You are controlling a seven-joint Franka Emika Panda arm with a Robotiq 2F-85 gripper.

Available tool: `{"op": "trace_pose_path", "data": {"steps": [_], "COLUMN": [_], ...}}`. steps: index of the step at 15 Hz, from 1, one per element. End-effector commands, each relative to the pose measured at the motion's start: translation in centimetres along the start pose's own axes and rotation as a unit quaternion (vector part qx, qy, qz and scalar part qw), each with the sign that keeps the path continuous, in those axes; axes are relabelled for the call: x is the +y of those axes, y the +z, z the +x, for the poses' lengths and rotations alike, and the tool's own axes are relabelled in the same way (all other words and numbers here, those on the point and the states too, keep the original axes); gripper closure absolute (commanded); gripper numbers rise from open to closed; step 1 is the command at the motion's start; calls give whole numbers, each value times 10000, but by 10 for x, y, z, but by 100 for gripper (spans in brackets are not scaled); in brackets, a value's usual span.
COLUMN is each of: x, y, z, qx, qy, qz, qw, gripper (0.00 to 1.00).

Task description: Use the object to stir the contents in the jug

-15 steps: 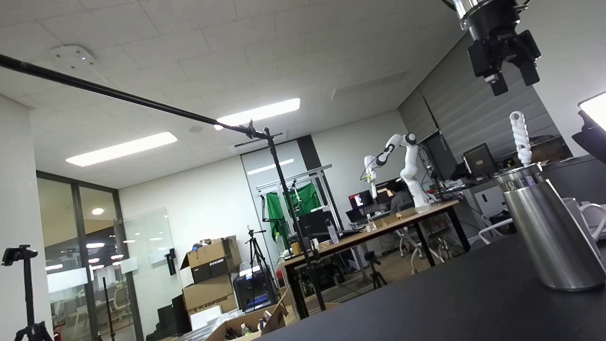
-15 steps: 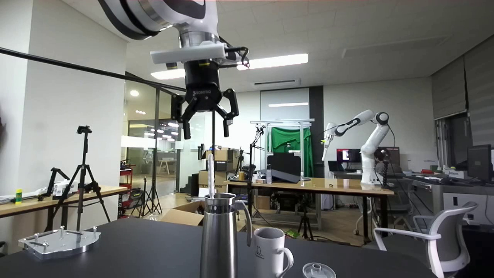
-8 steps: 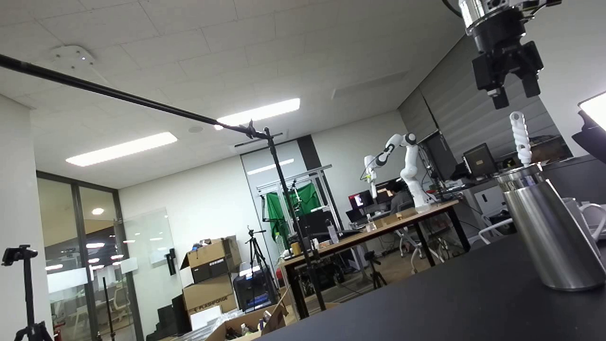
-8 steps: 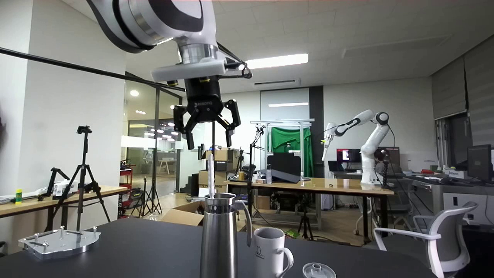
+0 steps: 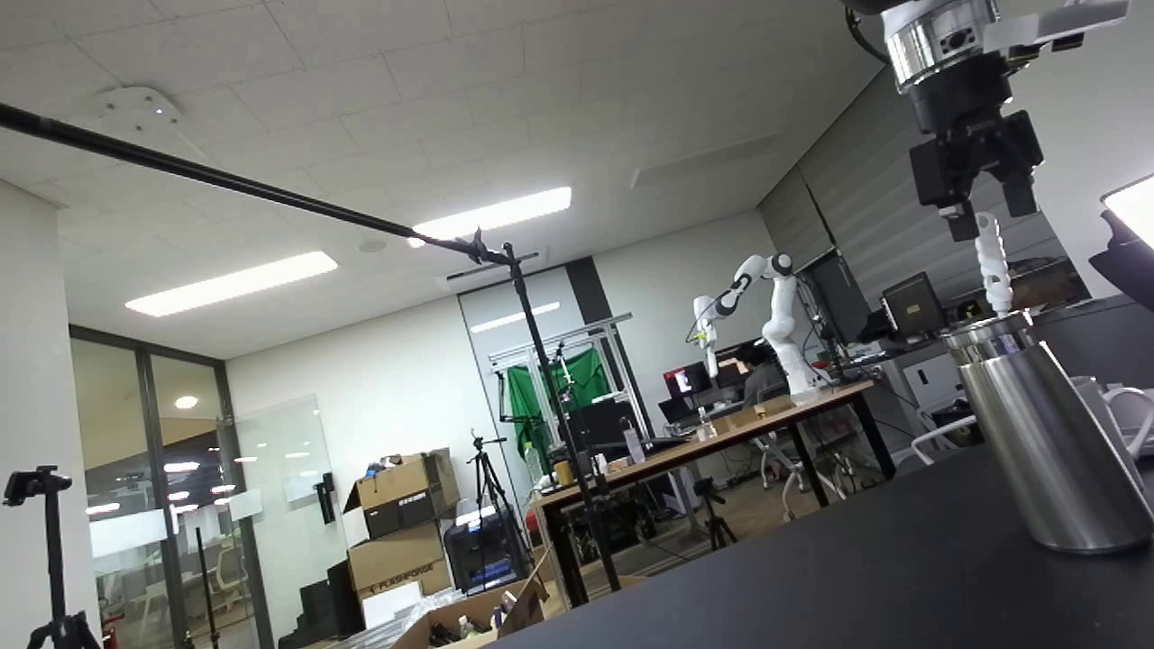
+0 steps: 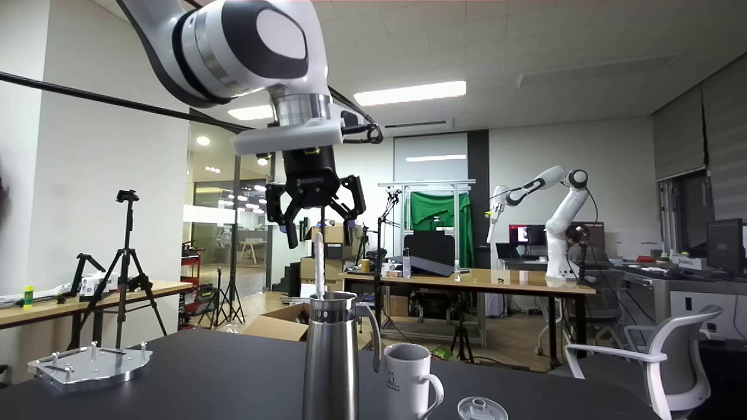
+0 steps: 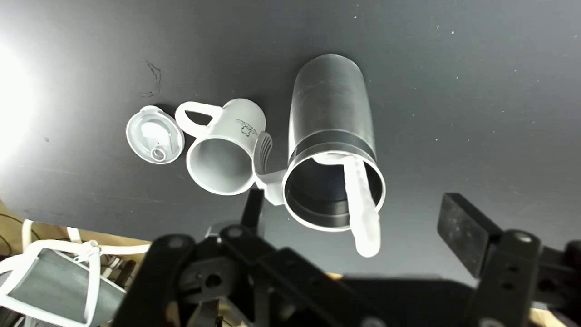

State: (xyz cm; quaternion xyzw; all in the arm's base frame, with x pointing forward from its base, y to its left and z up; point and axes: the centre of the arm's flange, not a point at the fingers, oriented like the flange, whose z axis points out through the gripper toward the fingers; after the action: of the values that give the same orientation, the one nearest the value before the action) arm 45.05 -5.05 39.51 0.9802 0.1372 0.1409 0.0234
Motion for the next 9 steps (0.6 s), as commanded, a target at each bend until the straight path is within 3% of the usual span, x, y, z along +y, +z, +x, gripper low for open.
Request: {"op": "trace_pose_path", "data": {"steps": [1, 9], "x": [0, 1], "y": [14, 26], "z": [2, 4], "qx": [99, -37], "qy": [35, 183], "qz": [60, 149], "qw": [9999, 9997], "gripper": [34, 89]}}
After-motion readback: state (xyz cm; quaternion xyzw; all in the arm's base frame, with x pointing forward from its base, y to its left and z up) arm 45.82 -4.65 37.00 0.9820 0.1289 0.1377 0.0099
